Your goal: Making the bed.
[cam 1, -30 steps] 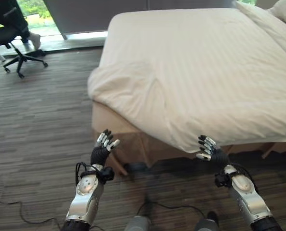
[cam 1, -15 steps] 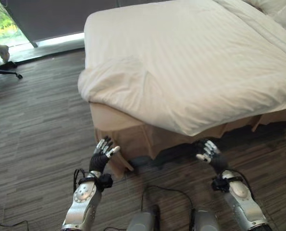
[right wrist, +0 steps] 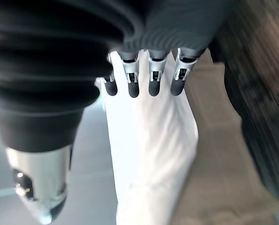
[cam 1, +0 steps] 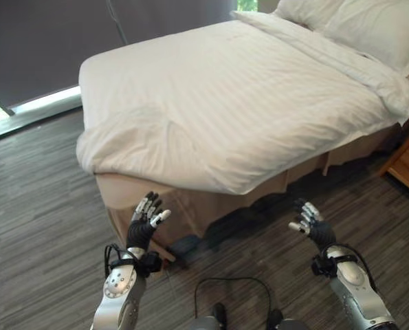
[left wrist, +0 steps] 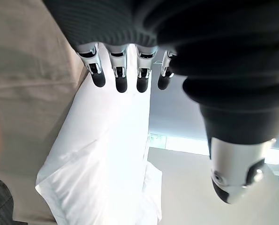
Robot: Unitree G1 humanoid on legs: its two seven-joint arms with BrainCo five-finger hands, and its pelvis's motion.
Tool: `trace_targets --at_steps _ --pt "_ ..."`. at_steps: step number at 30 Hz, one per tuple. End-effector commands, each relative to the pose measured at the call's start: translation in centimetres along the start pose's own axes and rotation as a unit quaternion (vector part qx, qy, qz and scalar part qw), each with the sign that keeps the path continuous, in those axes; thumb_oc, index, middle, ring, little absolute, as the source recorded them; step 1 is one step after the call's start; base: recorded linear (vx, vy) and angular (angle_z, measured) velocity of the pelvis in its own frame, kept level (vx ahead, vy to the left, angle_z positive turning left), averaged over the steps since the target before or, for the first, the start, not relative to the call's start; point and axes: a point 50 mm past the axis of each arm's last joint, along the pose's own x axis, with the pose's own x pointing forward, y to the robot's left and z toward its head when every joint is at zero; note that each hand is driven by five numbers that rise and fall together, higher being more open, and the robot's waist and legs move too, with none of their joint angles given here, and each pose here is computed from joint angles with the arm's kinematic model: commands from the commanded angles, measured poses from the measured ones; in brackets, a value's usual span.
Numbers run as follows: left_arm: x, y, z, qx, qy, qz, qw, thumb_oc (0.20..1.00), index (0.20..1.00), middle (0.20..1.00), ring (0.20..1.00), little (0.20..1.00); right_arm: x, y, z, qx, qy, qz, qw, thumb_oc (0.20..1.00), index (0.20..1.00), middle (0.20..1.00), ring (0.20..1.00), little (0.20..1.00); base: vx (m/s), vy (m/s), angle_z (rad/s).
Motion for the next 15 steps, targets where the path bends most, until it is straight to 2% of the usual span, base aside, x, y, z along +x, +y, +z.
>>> trace_targets --at_steps 1,3,6,13,15 --pt "0.7 0.4 3.0 -0.024 -0.084 -0.003 0.996 1.0 1.0 1.0 1.0 1.0 1.5 -0.9 4.4 -0.014 -0.103 -0.001 0.995 1.0 1.0 1.0 1.0 1.0 -0.13 -0.017 -0.48" --pt "0.5 0.9 3.5 -0.046 -0.101 0.019 0.994 1.0 1.0 1.0 1.0 1.0 0.9 -3.2 5.6 -0.046 -0.119 -0.038 0.991 1.0 1.0 1.0 1.0 1.0 -0.12 0.044 -0.29" --pt "0.5 0.0 3.6 -0.079 -0.111 0.016 0.991 1.0 1.0 1.0 1.0 1.0 -0.2 -5.3 5.2 -0.058 -0.108 -0.087 0.989 1.0 1.0 1.0 1.0 1.0 -0.08 0.158 -0.32" --pt "0.2 0.0 2.9 -0.083 -0.095 0.014 0.992 1.0 1.0 1.0 1.0 1.0 -0.8 -6.4 4.5 -0.08 -0.081 -0.108 0.988 1.0 1.0 1.0 1.0 1.0 -0.07 0.283 0.25" --pt "0.2 0.6 2.0 -0.084 -0.074 0.032 0.993 1.0 1.0 1.0 1.0 1.0 -0.8 -6.0 4.5 -0.077 -0.086 -0.107 0.988 1.0 1.0 1.0 1.0 1.0 -0.06 0.676 0.83"
